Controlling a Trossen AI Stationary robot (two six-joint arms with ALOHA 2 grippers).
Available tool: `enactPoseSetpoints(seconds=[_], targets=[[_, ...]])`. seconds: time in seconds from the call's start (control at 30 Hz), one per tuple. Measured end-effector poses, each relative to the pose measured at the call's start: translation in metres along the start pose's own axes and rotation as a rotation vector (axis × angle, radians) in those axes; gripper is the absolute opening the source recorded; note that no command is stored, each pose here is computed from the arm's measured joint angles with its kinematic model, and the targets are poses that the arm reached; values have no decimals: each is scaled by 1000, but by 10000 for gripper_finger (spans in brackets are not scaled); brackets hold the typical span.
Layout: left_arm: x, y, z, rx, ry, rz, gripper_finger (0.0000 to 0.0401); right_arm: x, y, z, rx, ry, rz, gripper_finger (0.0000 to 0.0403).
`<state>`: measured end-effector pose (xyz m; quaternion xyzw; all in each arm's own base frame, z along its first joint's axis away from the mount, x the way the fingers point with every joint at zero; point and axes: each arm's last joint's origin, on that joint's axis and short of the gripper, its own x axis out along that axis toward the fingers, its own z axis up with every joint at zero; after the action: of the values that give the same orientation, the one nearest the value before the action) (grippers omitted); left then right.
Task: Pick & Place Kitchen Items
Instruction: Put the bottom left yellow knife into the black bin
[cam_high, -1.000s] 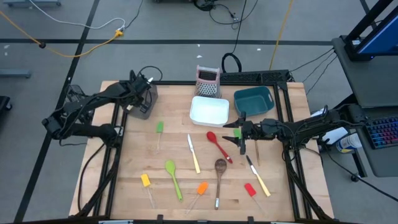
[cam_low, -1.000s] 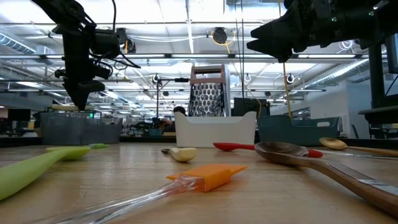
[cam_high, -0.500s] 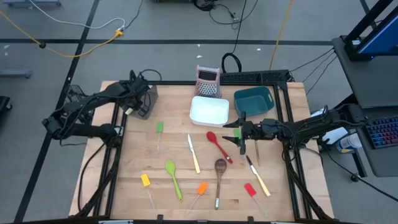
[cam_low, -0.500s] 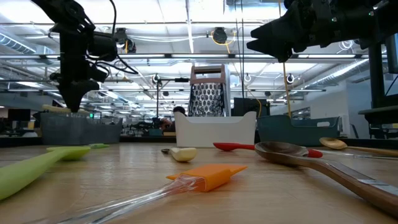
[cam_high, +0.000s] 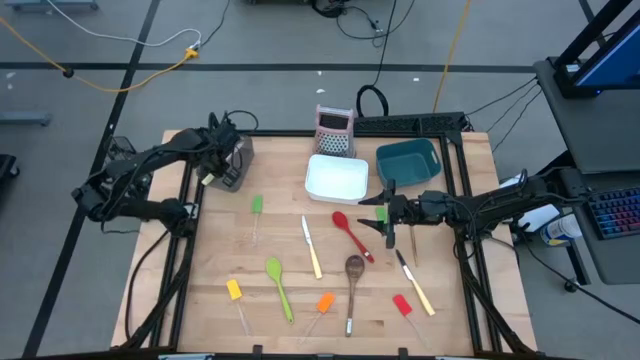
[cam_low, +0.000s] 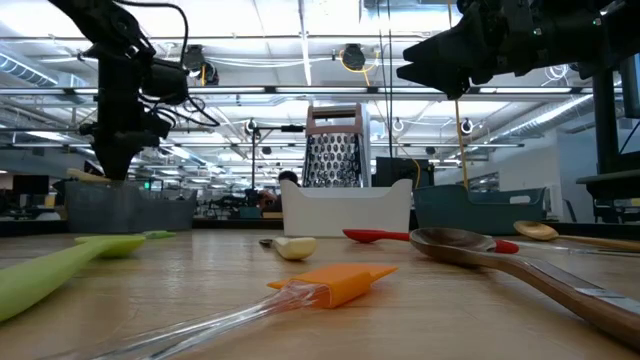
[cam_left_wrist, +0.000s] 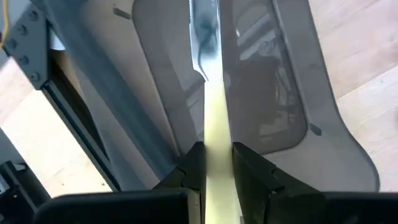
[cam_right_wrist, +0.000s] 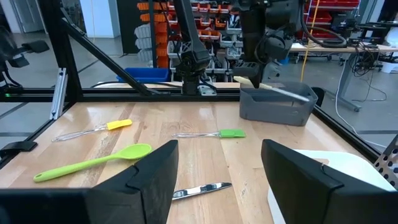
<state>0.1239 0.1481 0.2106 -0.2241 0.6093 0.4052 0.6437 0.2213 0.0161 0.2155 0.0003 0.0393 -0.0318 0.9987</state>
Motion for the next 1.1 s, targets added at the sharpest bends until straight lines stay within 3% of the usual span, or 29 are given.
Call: enactPoseSetpoints(seconds=[0.2, 0.4, 1.1], targets=[[7, -1, 10, 27, 146, 54, 51, 0, 0, 0, -1, 0, 0, 224], [16, -3, 23, 38, 181, 63, 51, 0, 0, 0, -29, 1, 0, 224], [26, -4, 37, 251, 104, 145, 56, 0, 0, -1, -31, 8, 0, 224]])
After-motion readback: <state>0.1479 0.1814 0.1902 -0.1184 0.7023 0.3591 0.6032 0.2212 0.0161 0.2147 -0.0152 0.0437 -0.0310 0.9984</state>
